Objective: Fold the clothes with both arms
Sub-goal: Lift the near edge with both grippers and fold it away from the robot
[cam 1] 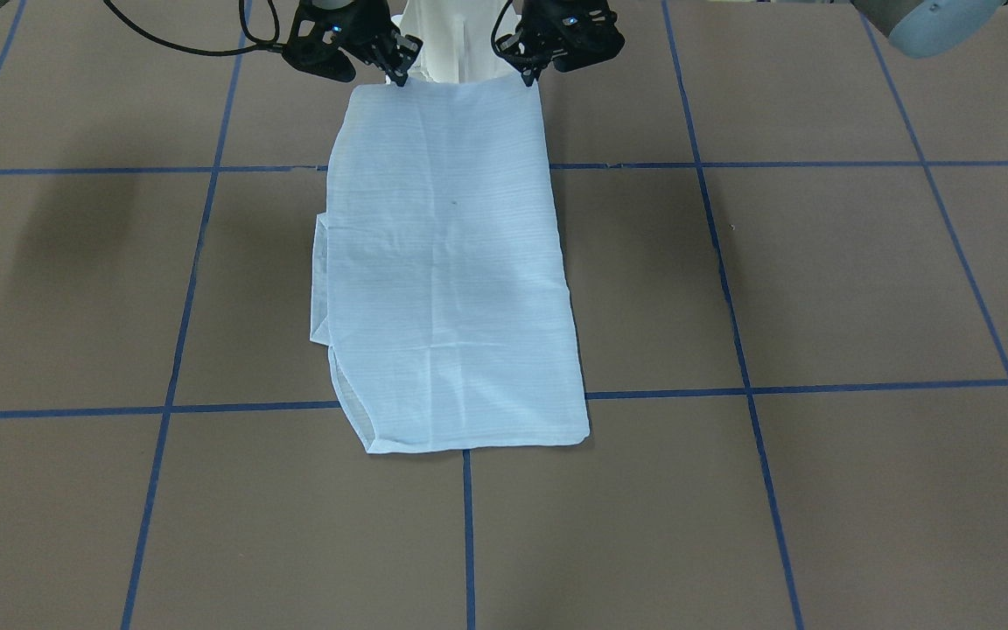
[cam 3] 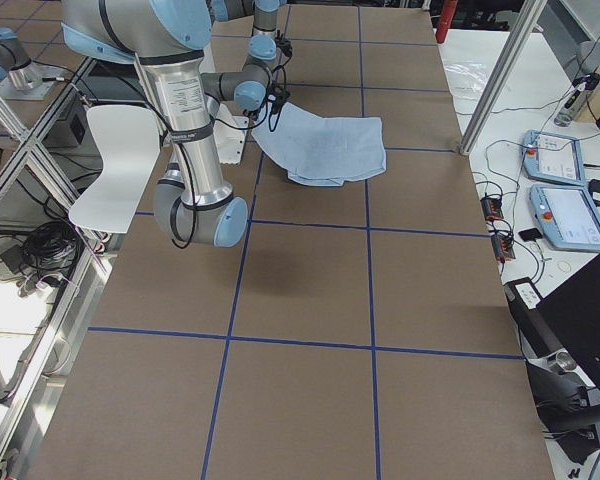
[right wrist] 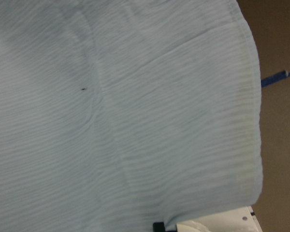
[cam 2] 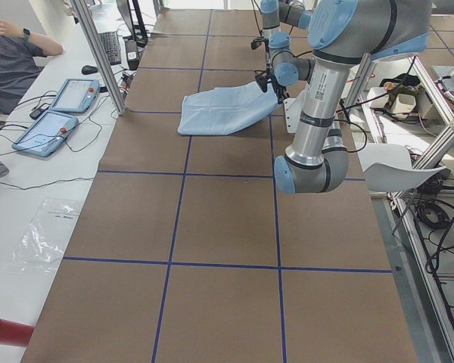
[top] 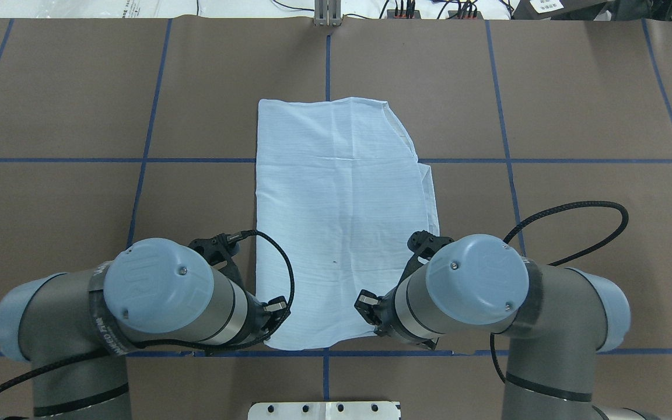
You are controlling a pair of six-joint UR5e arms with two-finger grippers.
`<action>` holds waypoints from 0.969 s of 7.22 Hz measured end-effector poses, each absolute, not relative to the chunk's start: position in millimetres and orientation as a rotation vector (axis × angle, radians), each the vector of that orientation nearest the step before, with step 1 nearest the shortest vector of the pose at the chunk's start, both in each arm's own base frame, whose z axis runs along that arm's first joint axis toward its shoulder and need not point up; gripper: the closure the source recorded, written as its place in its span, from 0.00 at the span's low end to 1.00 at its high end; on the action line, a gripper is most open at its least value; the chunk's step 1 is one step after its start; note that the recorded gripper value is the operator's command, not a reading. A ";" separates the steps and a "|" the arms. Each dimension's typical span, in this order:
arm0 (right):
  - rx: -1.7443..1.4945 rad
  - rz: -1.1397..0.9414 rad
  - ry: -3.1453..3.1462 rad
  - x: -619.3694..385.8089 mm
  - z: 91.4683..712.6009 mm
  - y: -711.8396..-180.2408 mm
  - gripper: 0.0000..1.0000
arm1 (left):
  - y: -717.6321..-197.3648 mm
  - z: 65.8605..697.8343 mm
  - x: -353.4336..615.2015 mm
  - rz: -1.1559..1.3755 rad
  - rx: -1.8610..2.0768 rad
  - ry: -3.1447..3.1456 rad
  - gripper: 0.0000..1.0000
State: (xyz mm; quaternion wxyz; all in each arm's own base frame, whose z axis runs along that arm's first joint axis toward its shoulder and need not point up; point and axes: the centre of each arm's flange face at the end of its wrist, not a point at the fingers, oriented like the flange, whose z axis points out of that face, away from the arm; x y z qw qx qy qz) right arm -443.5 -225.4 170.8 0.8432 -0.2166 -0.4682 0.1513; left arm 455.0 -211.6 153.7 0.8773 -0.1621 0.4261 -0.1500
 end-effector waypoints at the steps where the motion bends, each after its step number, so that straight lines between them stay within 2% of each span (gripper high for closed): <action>1: -0.484 0.303 -0.993 -439.2 167.9 -224.7 1.00 | -203.3 147.2 443.9 -0.300 -0.350 0.884 1.00; 3: -0.419 0.321 -0.997 -444.4 172.1 -265.6 1.00 | -228.6 145.9 434.8 -0.320 -0.309 0.890 1.00; 7: -0.196 0.299 -0.977 -442.9 185.2 -389.2 1.00 | -379.2 161.1 453.6 -0.418 -0.140 0.924 1.00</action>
